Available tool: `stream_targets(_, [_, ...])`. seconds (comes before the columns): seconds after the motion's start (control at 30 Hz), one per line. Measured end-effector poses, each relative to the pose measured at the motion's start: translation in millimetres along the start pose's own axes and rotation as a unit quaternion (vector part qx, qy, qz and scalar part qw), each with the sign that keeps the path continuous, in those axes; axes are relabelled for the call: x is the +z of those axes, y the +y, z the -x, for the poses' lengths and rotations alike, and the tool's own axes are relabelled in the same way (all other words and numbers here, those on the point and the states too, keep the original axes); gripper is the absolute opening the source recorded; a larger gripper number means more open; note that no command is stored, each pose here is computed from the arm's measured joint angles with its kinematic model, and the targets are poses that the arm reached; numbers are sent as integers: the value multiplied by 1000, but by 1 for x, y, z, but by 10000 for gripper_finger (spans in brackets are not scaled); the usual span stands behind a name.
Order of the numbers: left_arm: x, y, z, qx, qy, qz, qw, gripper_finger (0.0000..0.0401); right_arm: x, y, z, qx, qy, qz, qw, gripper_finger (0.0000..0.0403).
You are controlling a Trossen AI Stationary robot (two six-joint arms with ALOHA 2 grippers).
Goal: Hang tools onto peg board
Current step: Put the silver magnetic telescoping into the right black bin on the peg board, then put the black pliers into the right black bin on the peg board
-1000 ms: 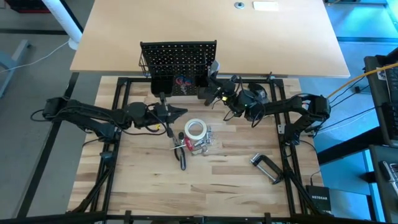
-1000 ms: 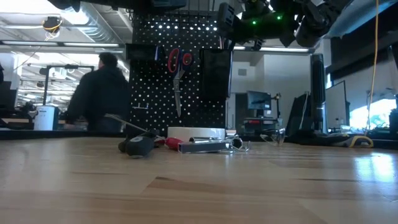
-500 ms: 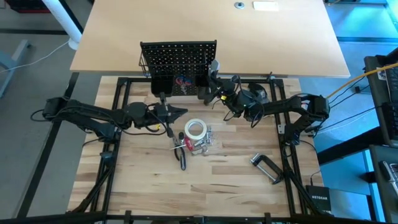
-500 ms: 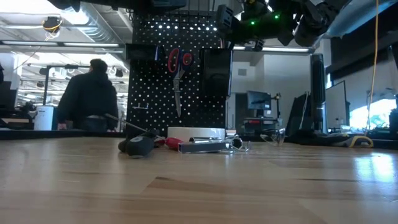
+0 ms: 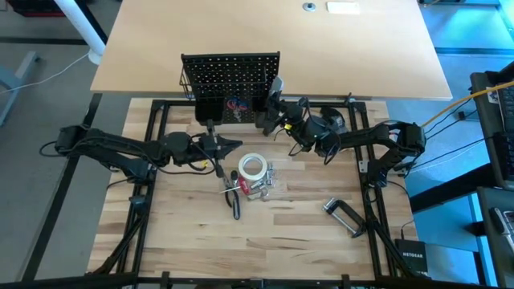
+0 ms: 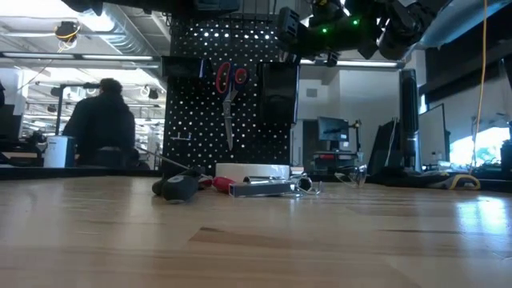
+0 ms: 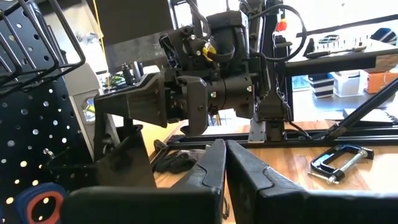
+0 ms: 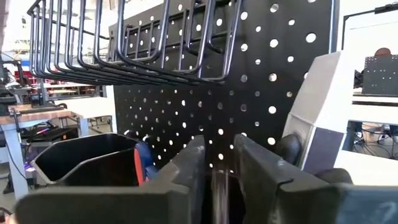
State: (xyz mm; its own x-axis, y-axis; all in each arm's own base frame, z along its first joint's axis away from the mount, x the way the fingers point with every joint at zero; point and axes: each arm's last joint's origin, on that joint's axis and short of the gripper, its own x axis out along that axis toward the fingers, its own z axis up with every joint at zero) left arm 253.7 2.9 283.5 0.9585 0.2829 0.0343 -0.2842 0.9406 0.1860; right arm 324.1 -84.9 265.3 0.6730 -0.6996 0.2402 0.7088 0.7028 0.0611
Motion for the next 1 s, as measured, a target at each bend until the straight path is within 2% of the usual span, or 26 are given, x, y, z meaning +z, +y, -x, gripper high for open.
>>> stream_targets(0.23, [0,0,0,0,0,0,1000,4,2,-1,0,-1,-5,-10,1000,135])
stream_targets(0.4, [0,0,0,0,0,0,1000,4,13,4,6,15,-19,-22,999,138])
stream_targets(0.6, [-1,0,0,-1,3,1,1000,4,32,18,21,61,-41,-32,997,138])
stream_targets(0.77, [-1,0,0,-1,3,1,1000,4,46,36,42,102,-37,25,994,138])
stream_targets(1.0, [-1,0,0,-1,4,3,1000,4,45,62,76,174,41,102,979,138])
